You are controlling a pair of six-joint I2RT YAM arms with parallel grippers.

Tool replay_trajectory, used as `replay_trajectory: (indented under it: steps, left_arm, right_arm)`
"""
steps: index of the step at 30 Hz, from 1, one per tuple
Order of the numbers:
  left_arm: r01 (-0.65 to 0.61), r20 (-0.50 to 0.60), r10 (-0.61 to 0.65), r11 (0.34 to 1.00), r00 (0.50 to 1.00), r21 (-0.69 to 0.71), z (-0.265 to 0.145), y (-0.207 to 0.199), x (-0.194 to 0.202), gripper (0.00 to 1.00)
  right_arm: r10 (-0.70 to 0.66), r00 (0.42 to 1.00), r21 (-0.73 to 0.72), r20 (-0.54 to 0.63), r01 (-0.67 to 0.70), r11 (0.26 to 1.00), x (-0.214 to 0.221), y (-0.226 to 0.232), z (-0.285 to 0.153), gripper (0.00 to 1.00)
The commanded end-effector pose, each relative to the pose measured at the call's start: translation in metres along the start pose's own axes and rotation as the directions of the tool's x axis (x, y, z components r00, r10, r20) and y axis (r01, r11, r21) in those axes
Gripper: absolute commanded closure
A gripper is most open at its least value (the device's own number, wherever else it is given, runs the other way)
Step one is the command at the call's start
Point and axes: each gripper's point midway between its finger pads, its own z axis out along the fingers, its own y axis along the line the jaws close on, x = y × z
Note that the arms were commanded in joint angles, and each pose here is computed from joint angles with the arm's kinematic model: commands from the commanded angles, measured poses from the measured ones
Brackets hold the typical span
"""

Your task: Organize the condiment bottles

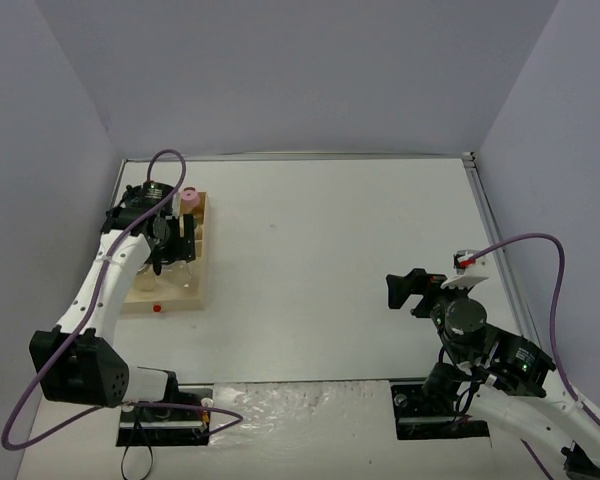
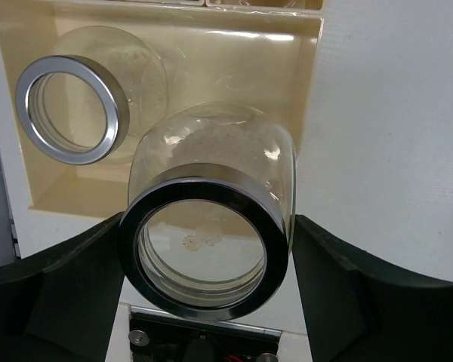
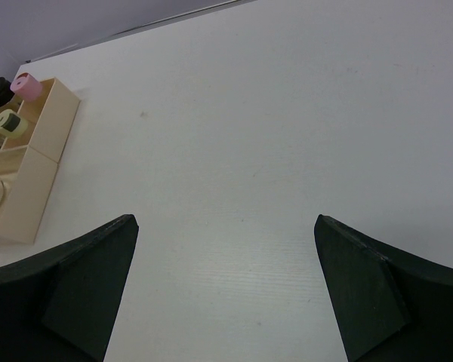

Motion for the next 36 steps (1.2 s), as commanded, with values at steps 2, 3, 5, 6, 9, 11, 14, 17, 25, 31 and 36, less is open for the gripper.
replay_trajectory:
  steps: [2, 3, 5, 6, 9, 11, 14, 17, 25, 31, 36]
  left_arm:
    - [-0.016, 0.076, 0.014, 1.0, 0.997, 0.014, 0.015, -0.005, -0.022, 1.0]
    - [-0.016, 0.079, 0.015, 1.0, 0.997, 0.014, 0.019, -0.005, -0.023, 1.0]
    - [-0.02, 0.068, 0.019, 1.0, 0.998, 0.012, 0.027, -0.005, -0.018, 1.0]
    - [-0.021, 0.07, 0.021, 1.0, 0.997, 0.004, 0.032, -0.005, -0.017, 1.0]
    - [-0.026, 0.078, 0.027, 1.0, 0.997, -0.012, 0.044, -0.003, -0.018, 1.0]
    - [-0.035, 0.079, 0.036, 0.999, 0.996, -0.01, 0.051, -0.004, -0.018, 1.0]
    - [-0.051, 0.086, 0.052, 0.999, 0.995, -0.016, 0.055, -0.003, -0.018, 0.96]
    - [-0.068, 0.091, 0.07, 0.998, 0.993, -0.018, 0.06, -0.002, -0.018, 0.9]
    - [-0.096, 0.061, 0.097, 0.995, 0.993, -0.012, 0.073, -0.004, -0.011, 0.7]
    - [-0.105, 0.051, 0.105, 0.995, 0.993, -0.002, 0.076, -0.006, -0.01, 0.48]
    - [-0.096, 0.09, 0.095, 0.995, 0.991, 0.009, 0.067, -0.007, -0.018, 0.29]
  right_arm:
    - [0.031, 0.999, -0.008, 0.034, -0.031, 0.999, -0.008, 0.005, 0.002, 0.0]
    - [0.032, 0.999, -0.007, 0.034, -0.031, 0.999, -0.008, 0.005, 0.002, 0.0]
    - [0.032, 0.999, -0.006, 0.035, -0.032, 0.999, -0.008, 0.005, 0.002, 0.0]
    - [0.032, 0.999, -0.004, 0.036, -0.032, 0.999, -0.008, 0.005, 0.002, 0.0]
    - [0.03, 0.999, -0.006, 0.033, -0.03, 1.0, -0.007, 0.005, 0.002, 0.0]
    - [0.032, 0.999, -0.007, 0.034, -0.032, 0.999, -0.008, 0.005, 0.002, 0.0]
    - [0.031, 0.999, -0.009, 0.033, -0.031, 0.999, -0.008, 0.006, 0.002, 0.0]
    - [0.029, 0.999, -0.008, 0.031, -0.029, 1.0, -0.007, 0.006, 0.003, 0.0]
    - [0.028, 0.999, -0.009, 0.027, -0.028, 1.0, -0.006, 0.006, 0.004, 0.0]
    - [0.025, 0.999, -0.007, 0.025, -0.024, 1.0, -0.005, 0.006, 0.004, 0.0]
    - [0.023, 0.999, -0.012, 0.023, -0.023, 1.0, -0.005, 0.007, 0.004, 0.0]
